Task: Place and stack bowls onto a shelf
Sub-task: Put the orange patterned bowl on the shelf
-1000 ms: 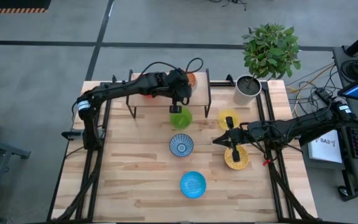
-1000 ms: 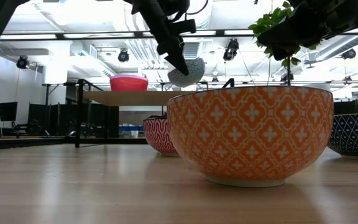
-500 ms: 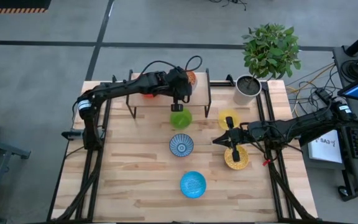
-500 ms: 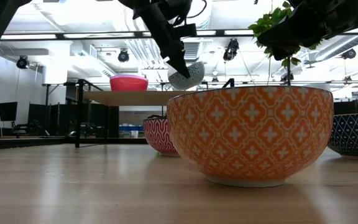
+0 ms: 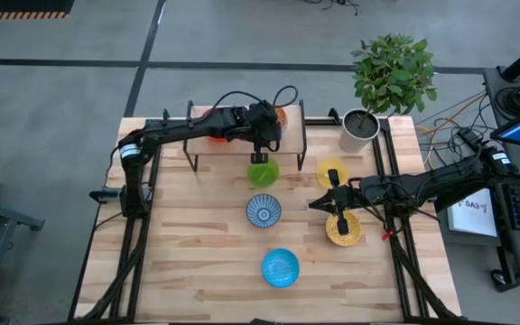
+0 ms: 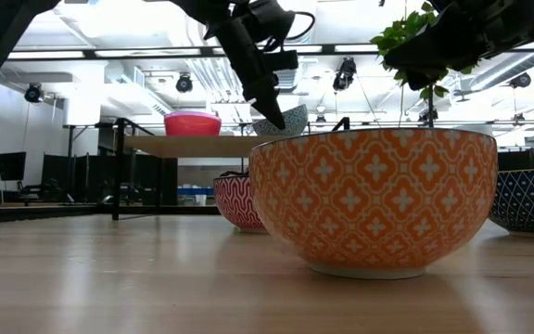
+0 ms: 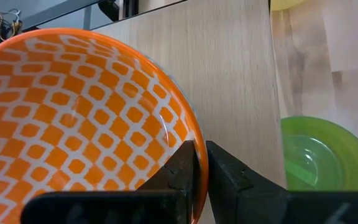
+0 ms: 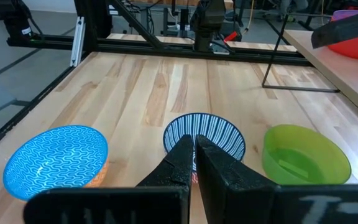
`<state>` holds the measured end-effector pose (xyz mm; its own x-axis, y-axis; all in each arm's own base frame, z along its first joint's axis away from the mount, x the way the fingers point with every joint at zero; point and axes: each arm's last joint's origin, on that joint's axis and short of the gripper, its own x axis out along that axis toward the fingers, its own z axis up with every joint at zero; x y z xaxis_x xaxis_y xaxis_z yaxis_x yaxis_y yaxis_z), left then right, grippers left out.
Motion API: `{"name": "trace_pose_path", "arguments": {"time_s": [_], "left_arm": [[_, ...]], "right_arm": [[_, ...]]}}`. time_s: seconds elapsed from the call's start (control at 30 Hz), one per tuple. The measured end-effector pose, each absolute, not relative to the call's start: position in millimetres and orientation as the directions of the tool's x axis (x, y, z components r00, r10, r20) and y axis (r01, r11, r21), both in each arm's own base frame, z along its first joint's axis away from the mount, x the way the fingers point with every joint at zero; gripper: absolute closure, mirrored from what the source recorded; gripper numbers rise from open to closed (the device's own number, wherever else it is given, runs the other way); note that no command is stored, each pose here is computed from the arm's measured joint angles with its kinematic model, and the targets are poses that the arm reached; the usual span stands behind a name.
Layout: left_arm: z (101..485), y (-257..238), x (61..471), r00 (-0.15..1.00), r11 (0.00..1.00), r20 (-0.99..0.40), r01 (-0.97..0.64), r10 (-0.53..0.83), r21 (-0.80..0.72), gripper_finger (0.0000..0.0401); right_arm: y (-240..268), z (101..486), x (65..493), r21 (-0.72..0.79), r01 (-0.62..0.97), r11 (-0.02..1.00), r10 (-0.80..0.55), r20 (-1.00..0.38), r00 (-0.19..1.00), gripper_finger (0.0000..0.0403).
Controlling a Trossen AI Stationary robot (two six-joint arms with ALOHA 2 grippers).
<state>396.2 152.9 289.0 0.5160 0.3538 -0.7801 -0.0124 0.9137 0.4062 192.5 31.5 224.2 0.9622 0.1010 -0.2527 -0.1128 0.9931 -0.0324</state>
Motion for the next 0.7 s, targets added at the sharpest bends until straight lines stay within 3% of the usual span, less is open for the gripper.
{"name": "trace_pose_path", "arguments": {"time_s": [0.27, 0.7], "left_arm": [[289.3, 152.9, 396.4, 0.519, 0.911, -0.779, 0.001, 0.352, 0.413, 0.0378], [298.9, 156.4, 398.1, 0.55, 0.907, -0.75, -0.036, 0.368, 0.419, 0.0302]], "right_arm": [[31.4, 223.9, 192.4, -0.034, -0.111, 0.993, 0.099, -0.256, 0.962, 0.0394], [31.0, 222.4, 192.1, -0.039, -0.099, 0.994, 0.085, -0.272, 0.959, 0.0394]]}}
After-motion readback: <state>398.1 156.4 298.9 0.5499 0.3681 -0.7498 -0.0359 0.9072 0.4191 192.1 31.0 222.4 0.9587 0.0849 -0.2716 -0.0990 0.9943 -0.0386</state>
